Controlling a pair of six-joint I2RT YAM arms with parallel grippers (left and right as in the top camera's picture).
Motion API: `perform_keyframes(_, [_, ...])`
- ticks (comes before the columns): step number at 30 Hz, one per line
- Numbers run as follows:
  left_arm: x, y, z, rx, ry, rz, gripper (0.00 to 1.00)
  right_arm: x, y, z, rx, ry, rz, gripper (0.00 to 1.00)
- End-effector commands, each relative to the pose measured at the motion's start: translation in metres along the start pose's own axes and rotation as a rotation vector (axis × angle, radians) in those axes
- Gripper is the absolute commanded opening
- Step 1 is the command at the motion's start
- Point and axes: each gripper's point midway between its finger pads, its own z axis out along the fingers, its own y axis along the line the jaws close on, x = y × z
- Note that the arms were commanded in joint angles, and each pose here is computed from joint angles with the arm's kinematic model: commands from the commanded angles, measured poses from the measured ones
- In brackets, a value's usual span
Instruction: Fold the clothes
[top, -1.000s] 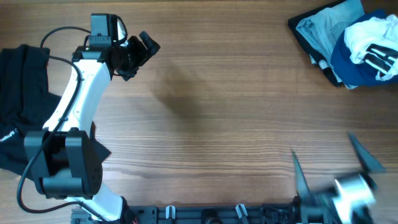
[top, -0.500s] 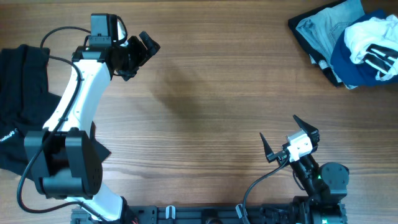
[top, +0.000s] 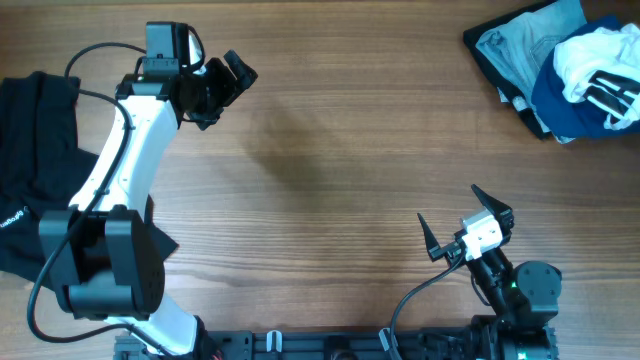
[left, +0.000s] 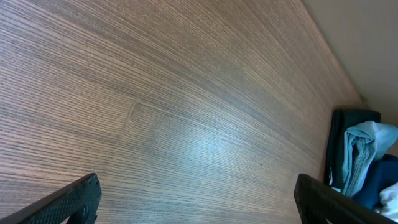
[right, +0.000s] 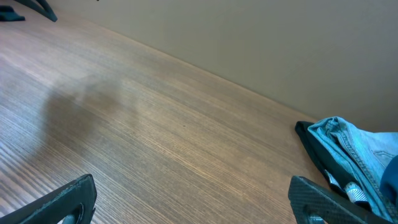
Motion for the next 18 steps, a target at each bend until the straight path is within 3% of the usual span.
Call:
perform_keyframes(1, [-0.006,-0.005,-0.008,0.013,-0.024,0.026,1.0,-0.007,0.002,-0.001,-0.013,-0.029,-0.014,1.0])
perform_keyframes(11, [-0.009,0.003,-0.008,-0.033,-0.042,0.057,1.0,-0.007,0.002,-0.001,-0.013,-0.029,-0.014,1.0])
perform_keyframes(13, [-0.014,0.002,-0.008,-0.038,-0.067,0.17,1.0,-0.007,0.002,-0.001,-0.013,-0.028,-0.014,1.0])
perform_keyframes(18, [-0.061,-0.024,-0.017,-0.029,-0.286,0.609,1.0,-0.007,0.002,-0.001,-0.013,-0.029,-0.014,1.0])
